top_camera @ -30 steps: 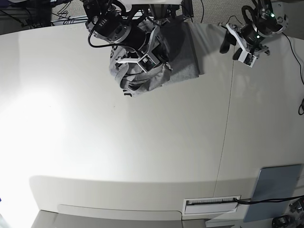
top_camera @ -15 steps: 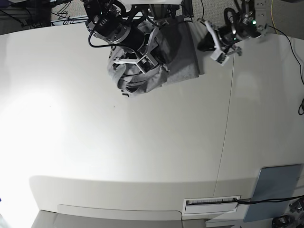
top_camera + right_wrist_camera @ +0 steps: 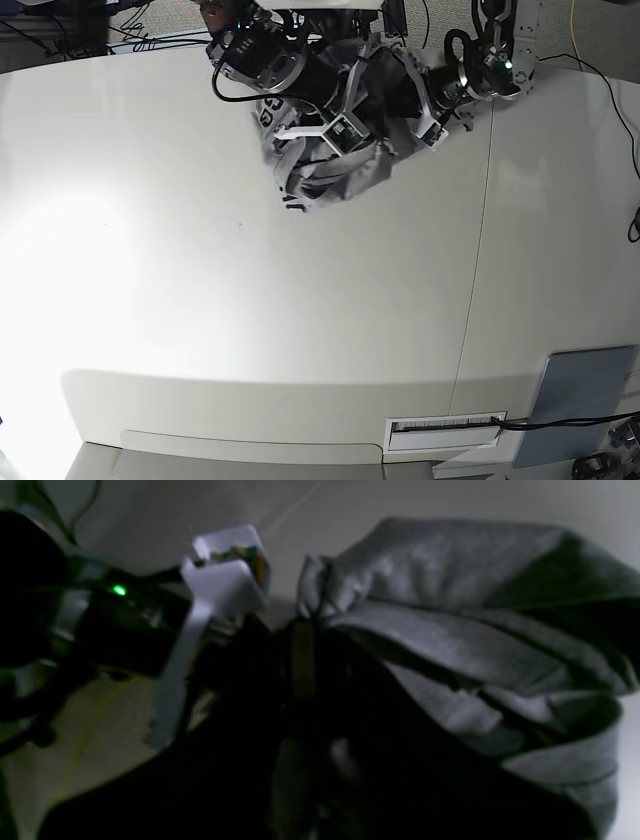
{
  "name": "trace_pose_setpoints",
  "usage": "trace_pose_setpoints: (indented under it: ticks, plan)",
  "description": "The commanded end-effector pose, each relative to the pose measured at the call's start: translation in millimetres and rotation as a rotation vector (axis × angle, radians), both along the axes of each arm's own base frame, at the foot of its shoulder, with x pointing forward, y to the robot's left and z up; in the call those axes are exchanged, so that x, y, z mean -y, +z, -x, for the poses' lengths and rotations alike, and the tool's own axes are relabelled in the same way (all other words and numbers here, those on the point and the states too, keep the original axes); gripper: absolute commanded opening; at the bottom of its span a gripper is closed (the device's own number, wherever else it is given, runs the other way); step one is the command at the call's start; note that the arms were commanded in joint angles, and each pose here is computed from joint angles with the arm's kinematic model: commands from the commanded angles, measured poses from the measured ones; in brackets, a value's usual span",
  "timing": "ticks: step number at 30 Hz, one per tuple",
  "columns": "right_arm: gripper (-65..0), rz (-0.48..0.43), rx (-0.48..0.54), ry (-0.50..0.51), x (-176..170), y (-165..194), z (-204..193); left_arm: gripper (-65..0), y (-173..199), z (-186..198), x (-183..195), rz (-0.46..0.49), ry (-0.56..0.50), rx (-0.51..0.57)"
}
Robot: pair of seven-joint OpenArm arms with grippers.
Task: Fold the T-shirt properly
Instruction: 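Bring the left gripper to the bundle and grasp it beside the right gripper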
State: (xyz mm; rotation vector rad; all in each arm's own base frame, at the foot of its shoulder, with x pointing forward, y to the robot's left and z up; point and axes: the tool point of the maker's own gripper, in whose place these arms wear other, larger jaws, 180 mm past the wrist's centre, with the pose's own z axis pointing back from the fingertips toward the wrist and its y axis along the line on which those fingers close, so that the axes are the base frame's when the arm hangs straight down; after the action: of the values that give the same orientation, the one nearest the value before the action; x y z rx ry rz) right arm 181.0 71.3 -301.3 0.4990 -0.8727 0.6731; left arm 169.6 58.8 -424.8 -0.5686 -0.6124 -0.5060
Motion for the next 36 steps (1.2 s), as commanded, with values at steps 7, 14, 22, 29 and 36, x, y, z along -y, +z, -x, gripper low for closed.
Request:
trace_pose_setpoints:
  ticks: [7, 14, 22, 29, 36]
  plan:
    - [-65.0, -0.061, 0.012, 0.065, -12.5, 12.9, 7.9, -65.0, -3.1, -1.5, -8.3, -0.055, -0.007, 0.016]
    - [-65.0, -0.089, -0.01, 0.164, -20.4, 13.6, 23.6, -65.0, 2.8, -16.1, -8.5, -0.056, -0.005, 0.05]
    - [-65.0, -0.127, 0.063, 0.31, -33.6, 25.1, 38.0, -65.0, 5.2, -21.1, -8.6, -0.055, -0.005, 0.062]
    - [-38.3, -0.186, 0.117, 0.349, -40.4, 38.2, 39.9, -65.0, 5.4, -21.1, -8.5, -0.055, -0.005, 0.062]
    - [-38.4, -0.259, 0.105, 0.365, -45.5, 50.0, 41.5, -65.0, 7.1, -22.1, -8.4, -0.055, -0.006, 0.069]
